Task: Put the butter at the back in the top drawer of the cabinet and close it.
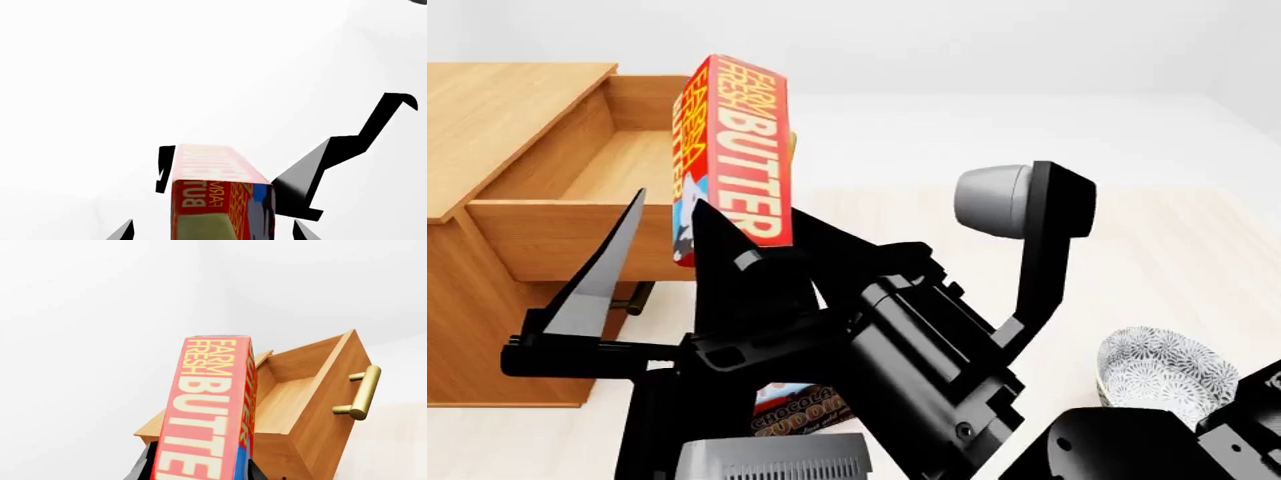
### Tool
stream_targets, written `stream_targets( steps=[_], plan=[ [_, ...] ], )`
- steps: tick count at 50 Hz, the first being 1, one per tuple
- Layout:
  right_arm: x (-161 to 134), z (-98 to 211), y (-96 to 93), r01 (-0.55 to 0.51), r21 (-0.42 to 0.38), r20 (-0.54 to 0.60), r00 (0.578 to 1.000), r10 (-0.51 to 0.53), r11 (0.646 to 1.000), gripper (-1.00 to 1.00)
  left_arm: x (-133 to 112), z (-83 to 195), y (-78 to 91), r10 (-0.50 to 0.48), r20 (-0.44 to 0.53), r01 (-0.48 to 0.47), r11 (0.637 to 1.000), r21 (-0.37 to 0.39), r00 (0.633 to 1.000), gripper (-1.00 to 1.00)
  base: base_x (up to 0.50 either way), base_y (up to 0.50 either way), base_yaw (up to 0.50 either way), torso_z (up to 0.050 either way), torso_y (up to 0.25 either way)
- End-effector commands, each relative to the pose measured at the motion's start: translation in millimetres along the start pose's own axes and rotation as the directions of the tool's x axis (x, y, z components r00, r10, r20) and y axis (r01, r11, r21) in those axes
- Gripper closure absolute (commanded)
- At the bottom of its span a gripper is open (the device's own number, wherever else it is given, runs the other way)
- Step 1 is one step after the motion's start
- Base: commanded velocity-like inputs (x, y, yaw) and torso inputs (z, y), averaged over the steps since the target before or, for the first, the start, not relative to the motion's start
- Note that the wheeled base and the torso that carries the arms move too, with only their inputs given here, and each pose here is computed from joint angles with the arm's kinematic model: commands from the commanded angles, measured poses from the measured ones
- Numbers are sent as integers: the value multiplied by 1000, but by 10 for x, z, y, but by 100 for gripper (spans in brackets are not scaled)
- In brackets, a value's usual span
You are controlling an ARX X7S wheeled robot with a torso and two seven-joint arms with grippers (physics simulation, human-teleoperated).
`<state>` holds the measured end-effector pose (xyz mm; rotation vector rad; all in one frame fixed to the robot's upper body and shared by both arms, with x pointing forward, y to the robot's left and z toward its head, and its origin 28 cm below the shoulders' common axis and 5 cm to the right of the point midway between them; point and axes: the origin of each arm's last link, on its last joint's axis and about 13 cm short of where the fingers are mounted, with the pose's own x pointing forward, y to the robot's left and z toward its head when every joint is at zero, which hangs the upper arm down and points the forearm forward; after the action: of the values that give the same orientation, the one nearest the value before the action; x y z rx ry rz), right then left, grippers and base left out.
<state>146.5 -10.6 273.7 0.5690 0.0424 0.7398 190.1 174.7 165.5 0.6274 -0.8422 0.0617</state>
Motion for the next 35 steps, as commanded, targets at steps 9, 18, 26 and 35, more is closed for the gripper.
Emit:
stream_targets(
  steps=[9, 18, 26, 35],
  plan=[
    [-7, 32, 60, -65, -21, 39, 997, 66, 998, 100, -31, -4, -29, -56, 16, 56, 998, -23, 998, 100, 0, 0, 0, 1, 1],
    [-18, 42, 77, -68, -24, 40, 997, 69, 997, 100, -36, -2, -30, -68, 13, 69, 997, -26, 998, 100, 0, 0, 0, 0, 0],
    [-34, 43, 94, -77, -27, 44, 996, 78, 997, 100, -40, 0, -26, -70, 10, 71, 997, -26, 997, 100, 0, 0, 0, 1, 1],
    [-66, 67, 128, -100, -32, 45, 994, 102, 994, -100, -28, -15, -21, -68, 8, 68, 997, -22, 998, 100, 0, 0, 0, 0, 0]
  ],
)
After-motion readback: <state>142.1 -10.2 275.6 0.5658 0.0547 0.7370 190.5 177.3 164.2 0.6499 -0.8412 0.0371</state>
